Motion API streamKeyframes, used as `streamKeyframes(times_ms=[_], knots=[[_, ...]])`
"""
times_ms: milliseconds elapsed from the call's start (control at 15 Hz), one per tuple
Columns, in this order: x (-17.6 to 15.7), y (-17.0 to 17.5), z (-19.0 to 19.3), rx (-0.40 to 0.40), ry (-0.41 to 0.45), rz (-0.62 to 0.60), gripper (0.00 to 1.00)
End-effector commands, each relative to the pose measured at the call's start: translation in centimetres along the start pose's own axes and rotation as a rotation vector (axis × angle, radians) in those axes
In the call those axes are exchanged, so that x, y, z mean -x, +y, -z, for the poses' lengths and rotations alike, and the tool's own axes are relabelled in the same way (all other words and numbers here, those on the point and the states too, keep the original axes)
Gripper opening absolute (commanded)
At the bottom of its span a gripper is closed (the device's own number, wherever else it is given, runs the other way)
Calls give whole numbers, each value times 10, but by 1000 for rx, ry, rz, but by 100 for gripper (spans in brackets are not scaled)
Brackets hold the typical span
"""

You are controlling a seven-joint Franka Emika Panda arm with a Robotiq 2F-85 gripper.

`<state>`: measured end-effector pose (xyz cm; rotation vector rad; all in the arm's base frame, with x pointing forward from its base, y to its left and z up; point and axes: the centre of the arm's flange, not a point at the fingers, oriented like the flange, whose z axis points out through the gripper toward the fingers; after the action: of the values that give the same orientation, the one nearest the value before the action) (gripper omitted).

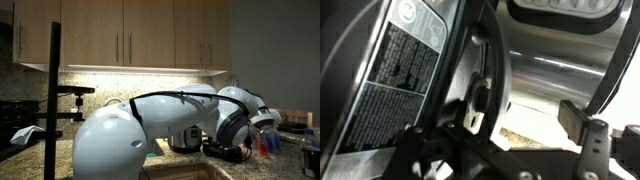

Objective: Put the lid on the cooker

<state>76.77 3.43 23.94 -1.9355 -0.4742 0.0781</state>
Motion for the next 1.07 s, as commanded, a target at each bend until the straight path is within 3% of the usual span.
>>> streamKeyframes(times_ms=[0, 133, 533, 667, 1000], knots=[[4, -7, 3, 46, -51, 25, 60], [1, -12, 4, 71, -60, -16, 46], [-8, -22, -3, 70, -279, 51, 9], [-4, -29, -7, 85, -346, 110, 5], [-5, -61, -5, 157, -412, 201, 10]])
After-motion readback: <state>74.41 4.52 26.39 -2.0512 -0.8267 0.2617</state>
